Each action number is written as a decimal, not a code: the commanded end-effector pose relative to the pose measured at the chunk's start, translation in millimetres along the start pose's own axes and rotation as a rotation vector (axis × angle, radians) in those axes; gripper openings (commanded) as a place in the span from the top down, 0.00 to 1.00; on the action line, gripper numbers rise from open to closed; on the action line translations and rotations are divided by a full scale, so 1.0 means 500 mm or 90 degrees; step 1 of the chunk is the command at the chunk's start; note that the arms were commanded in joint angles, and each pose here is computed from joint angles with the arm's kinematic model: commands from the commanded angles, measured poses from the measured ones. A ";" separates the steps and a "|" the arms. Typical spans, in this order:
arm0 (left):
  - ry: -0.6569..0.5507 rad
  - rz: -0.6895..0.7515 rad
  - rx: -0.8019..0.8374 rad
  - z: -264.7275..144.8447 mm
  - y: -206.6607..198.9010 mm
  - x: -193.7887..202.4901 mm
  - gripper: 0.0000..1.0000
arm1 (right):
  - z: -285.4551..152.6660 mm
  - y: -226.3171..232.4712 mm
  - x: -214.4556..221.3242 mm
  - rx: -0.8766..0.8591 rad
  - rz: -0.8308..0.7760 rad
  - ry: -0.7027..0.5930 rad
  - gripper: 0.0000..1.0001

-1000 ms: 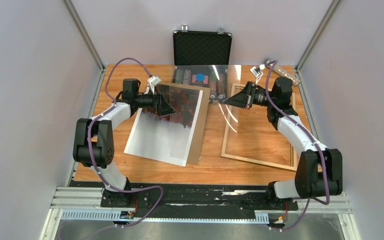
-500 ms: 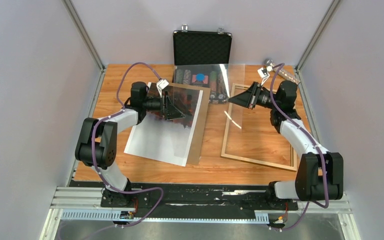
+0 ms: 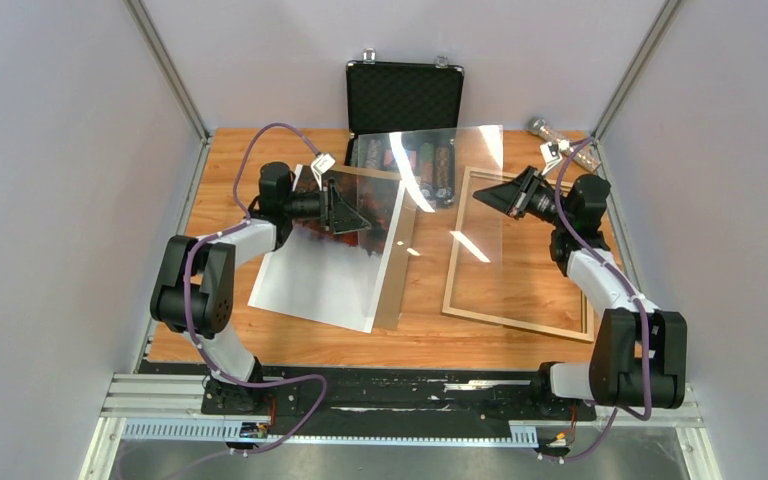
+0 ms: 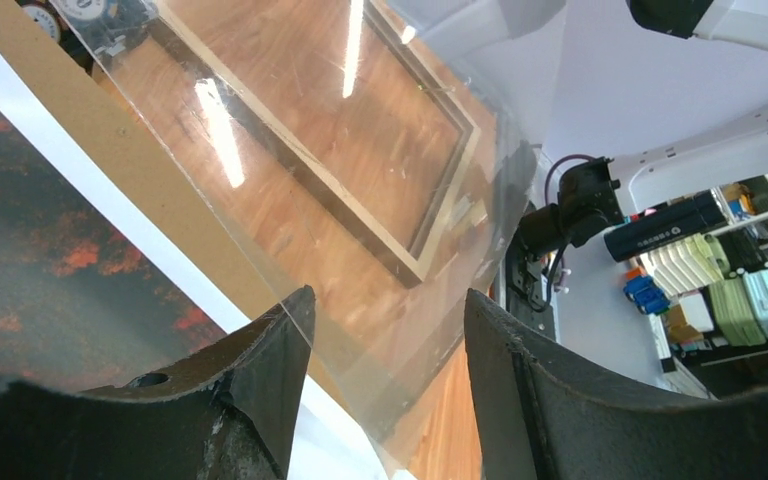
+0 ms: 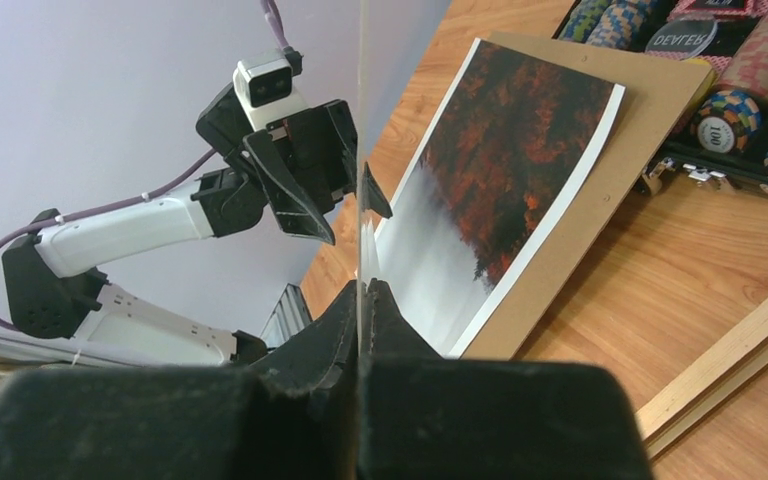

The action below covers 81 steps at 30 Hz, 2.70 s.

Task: Put the photo into the frame

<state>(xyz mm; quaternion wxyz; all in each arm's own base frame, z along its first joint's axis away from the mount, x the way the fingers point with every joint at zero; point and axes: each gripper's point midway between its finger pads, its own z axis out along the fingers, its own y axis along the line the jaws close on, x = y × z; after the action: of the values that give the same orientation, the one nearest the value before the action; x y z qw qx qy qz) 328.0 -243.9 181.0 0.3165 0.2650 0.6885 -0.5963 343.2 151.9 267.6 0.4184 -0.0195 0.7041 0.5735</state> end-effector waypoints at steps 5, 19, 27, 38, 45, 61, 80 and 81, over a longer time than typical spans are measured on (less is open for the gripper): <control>-0.009 -0.029 0.053 0.054 -0.039 0.006 0.34 | -0.002 0.019 -0.045 0.002 -0.049 -0.081 1.00; -0.079 -0.121 0.057 0.071 -0.009 -0.004 0.44 | 0.017 -0.031 -0.096 0.031 0.017 -0.148 1.00; -0.114 -0.149 0.067 0.071 -0.015 -0.026 0.44 | 0.022 -0.070 -0.102 0.053 0.060 -0.174 1.00; -0.113 -0.166 0.076 0.071 -0.018 -0.021 0.65 | 0.029 -0.095 -0.112 0.062 0.081 -0.183 1.00; -0.102 -0.178 0.083 0.078 -0.026 -0.013 0.65 | 0.030 -0.104 -0.119 0.067 0.073 -0.193 1.00; -0.074 -0.178 0.050 0.087 -0.017 0.004 0.95 | 0.014 -0.097 -0.131 0.072 0.045 -0.205 1.00; -0.065 -0.147 0.080 0.100 -0.050 -0.083 1.00 | -0.022 -0.134 -0.064 0.167 -0.070 -0.129 0.40; -0.068 -0.148 0.081 0.104 -0.052 -0.086 1.00 | -0.026 -0.138 -0.062 0.179 -0.078 -0.126 0.38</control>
<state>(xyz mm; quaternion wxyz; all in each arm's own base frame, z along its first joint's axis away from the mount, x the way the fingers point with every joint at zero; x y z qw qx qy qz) 342.0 -294.3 192.6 0.2366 0.1482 0.6795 -0.6785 396.7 110.3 229.4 0.4888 0.0903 0.7175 0.4880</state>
